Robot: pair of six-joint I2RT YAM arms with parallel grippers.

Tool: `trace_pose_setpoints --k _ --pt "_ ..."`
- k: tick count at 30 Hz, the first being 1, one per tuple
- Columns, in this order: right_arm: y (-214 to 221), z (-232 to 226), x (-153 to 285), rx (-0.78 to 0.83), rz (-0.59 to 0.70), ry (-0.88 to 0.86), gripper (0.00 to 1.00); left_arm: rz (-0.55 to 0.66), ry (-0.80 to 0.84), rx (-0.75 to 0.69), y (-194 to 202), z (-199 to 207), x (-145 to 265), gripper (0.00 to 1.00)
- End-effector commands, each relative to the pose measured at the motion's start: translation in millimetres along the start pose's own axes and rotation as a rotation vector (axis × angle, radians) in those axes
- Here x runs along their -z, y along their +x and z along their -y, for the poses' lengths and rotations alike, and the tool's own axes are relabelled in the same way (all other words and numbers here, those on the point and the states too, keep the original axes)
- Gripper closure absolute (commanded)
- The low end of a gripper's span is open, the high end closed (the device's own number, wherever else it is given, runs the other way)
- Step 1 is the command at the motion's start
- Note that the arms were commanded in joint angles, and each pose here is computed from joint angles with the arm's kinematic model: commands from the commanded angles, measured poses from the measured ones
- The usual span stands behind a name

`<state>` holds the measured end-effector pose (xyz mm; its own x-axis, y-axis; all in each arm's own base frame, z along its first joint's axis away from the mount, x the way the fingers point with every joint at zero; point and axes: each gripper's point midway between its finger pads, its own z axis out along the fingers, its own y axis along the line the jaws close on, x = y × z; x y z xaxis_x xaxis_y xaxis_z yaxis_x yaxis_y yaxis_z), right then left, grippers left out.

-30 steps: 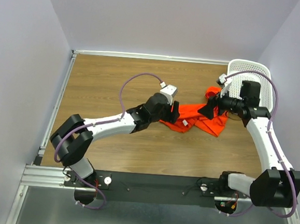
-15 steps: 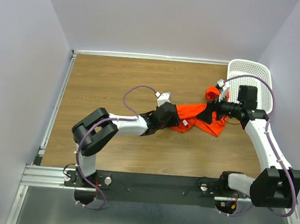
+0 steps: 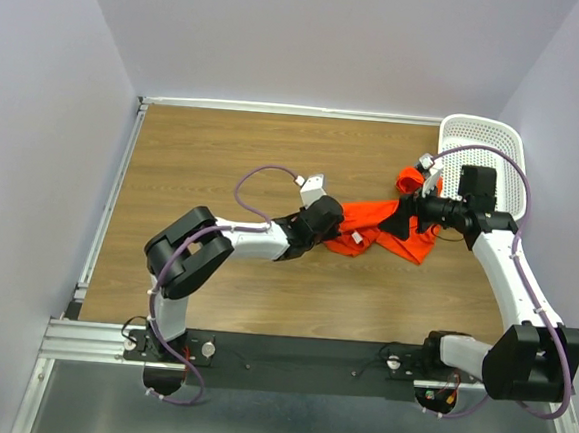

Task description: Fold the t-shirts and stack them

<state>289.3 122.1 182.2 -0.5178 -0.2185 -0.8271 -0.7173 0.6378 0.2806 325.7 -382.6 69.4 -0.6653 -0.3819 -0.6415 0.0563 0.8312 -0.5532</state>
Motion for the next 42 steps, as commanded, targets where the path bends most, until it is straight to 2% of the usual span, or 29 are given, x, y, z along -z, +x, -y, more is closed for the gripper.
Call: trace_pose_setpoints --k 1,3,5,7,8,11,12,13,14,16,18,21,22,24,28,29,31,32,33,36,37,39,40,41,42 --pt "4.6 -4.2 1.3 -0.01 -0.005 -0.006 0.07 0.081 0.022 -0.006 -24.4 16.7 5.4 1.0" --pt "3.8 -4.2 1.5 -0.006 -0.005 -0.004 0.07 0.113 0.046 -0.046 -38.3 23.6 16.5 1.0" --pt "3.4 -3.9 2.2 -0.004 -0.003 -0.001 0.07 0.203 0.044 -0.043 -75.1 26.2 39.1 1.0" --pt "3.3 -4.5 2.6 -0.003 -0.001 -0.002 0.07 0.27 0.09 -0.026 -115.8 31.4 60.9 1.0" --pt "3.0 -5.0 2.8 -0.004 0.0 -0.003 0.07 0.317 0.082 0.006 -150.0 15.0 60.6 1.0" --pt "2.2 -4.8 3.2 0.002 0.002 -0.001 0.07 0.378 0.199 0.043 -212.9 11.1 66.8 1.0" --pt "1.9 -5.1 3.4 0.001 0.003 0.0 0.07 0.424 0.182 0.052 -246.4 -9.7 63.1 1.0" --pt "2.3 -4.4 3.9 0.004 0.002 0.006 0.07 0.412 0.258 0.01 -262.7 -0.8 55.2 0.96" --pt "2.6 -2.9 4.2 0.005 0.0 0.013 0.07 0.409 0.272 -0.004 -273.5 -3.8 49.5 0.86" --pt "4.3 -1.1 4.7 0.009 -0.004 0.026 0.07 0.41 0.288 -0.03 -298.7 -10.6 36.4 0.58" --pt "5.9 1.2 4.6 0.011 -0.009 0.037 0.07 0.405 0.248 -0.082 -305.9 -17.9 34.0 0.48" --pt "9.1 1.0 3.3 0.016 -0.015 0.029 0.07 0.456 0.186 -0.166 -319.7 -21.3 58.7 0.41" --pt "9.9 -2.7 2.2 0.019 -0.011 0.004 0.06 0.511 0.178 -0.178 -331.9 -16.2 85.1 0.41" --pt "14.3 -9.8 -0.9 0.033 -0.015 -0.042 0.06 0.501 0.14 -0.233 -316.7 -28.6 100.4 0.41" --pt "28.0 -35.6 -14.5 0.077 -0.08 -0.164 0.06 0.482 0.12 -0.23 -277.6 -53.7 143.2 0.41" --pt "33.9 -38.5 -21.4 0.08 -0.108 -0.181 0.06 0.451 0.031 -0.214 -257.1 -84.3 138.3 0.37" --pt "39.7 -51.8 -33.5 0.114 -0.155 -0.217 0.06 0.476 -0.077 -0.171 -248.8 -115.1 149.5 0.26" --pt "45.2 -54.1 -39.2 0.108 -0.182 -0.23 0.06 0.504 -0.182 -0.124 -252.5 -139.3 155.0 0.09" --pt "47.9 -60.4 -43.7 0.119 -0.198 -0.251 0.07 0.528 -0.239 -0.075 -260.0 -157.6 160.9 0.02" --pt "53.9 -60.9 -50.2 0.12 -0.229 -0.255 0.07 0.548 -0.274 0.016 -281.5 -177.5 169.5 0.02" --pt "54.7 -61.3 -51.0 0.121 -0.232 -0.257 0.07 0.552 -0.238 0.006 -291.7 -166.8 170.5 0.02" --pt "57.2 -63.6 -55.4 0.134 -0.245 -0.276 0.07 0.511 -0.119 -0.069 -293.2 -140.4 167.7 0.05" --pt "57.3 -66.3 -58.1 0.149 -0.25 -0.289 0.07 0.498 -0.048 -0.112 -293.5 -125.5 168.1 0.08" --pt "57.8 -67.6 -62.1 0.162 -0.259 -0.3 0.07 0.454 0.096 -0.176 -287.6 -97.1 170.1 0.14" --pt "59.7 -74.0 -70.7 0.208 -0.279 -0.333 0.07 0.437 0.149 -0.256 -284.1 -86.2 173.2 0.16"
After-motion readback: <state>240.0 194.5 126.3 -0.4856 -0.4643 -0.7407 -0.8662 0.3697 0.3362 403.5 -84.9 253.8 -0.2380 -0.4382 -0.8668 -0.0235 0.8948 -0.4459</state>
